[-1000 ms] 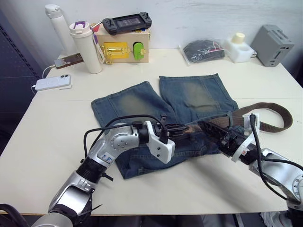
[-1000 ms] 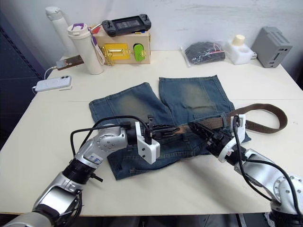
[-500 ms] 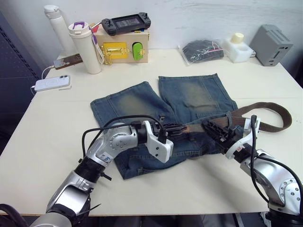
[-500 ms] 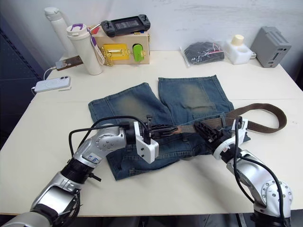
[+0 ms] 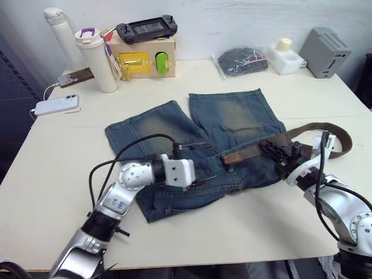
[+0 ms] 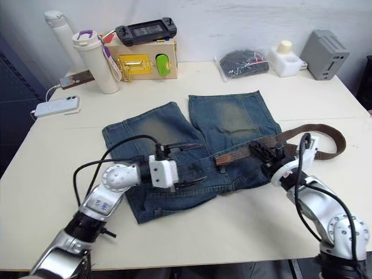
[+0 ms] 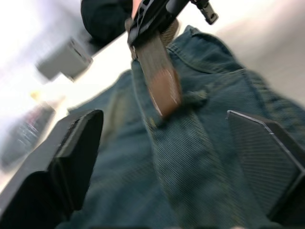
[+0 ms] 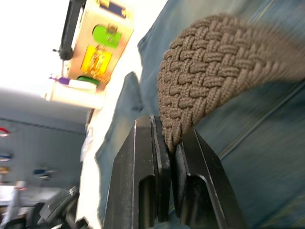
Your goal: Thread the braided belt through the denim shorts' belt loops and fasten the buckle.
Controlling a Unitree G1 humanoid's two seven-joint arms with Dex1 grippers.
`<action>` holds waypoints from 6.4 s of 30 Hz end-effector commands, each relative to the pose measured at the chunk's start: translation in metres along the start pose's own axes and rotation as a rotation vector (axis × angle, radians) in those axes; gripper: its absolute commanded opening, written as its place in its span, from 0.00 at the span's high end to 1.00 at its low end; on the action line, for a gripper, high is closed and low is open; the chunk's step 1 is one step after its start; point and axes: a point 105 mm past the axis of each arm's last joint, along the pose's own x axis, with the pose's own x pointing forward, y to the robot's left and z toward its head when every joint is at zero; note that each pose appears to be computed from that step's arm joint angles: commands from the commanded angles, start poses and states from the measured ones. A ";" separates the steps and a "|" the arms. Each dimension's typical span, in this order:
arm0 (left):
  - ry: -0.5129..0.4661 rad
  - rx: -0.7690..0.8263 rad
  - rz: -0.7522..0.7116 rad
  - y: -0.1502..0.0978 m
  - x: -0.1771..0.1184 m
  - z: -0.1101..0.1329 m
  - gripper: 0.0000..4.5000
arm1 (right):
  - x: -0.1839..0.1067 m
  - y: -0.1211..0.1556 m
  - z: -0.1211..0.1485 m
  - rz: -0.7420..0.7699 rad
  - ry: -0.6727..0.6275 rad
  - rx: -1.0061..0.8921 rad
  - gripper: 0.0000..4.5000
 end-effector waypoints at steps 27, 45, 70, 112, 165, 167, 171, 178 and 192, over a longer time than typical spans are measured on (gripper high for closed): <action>0.117 0.223 0.047 0.000 -0.011 0.005 0.01 | 0.021 0.013 -0.078 0.106 0.271 -0.113 1.00; 0.068 0.477 -0.051 -0.006 0.008 0.001 0.65 | 0.022 0.014 -0.082 0.092 0.266 -0.077 1.00; 0.081 0.430 -0.017 -0.005 0.009 -0.007 1.00 | -0.037 0.028 -0.053 0.252 0.534 -1.181 0.01; 0.158 0.477 -0.103 -0.021 -0.065 -0.007 1.00 | -0.031 -0.079 -0.012 0.026 0.673 -1.772 1.00; 0.093 0.544 0.141 -0.001 -0.077 0.023 0.76 | 0.032 0.070 -0.116 0.182 0.376 0.171 1.00; 0.143 0.461 0.131 -0.004 -0.083 0.015 0.56 | 0.032 0.071 -0.113 0.191 0.373 0.154 1.00; 0.183 0.185 0.183 -0.010 -0.106 0.015 0.16 | 0.031 0.067 -0.110 0.192 0.403 0.069 1.00; 0.307 -0.152 0.175 -0.037 -0.150 0.008 0.16 | 0.041 0.056 -0.114 0.180 0.388 -0.029 1.00; 0.309 -0.201 0.188 -0.040 -0.150 0.013 0.16 | 0.057 0.054 -0.129 0.245 0.338 -0.166 1.00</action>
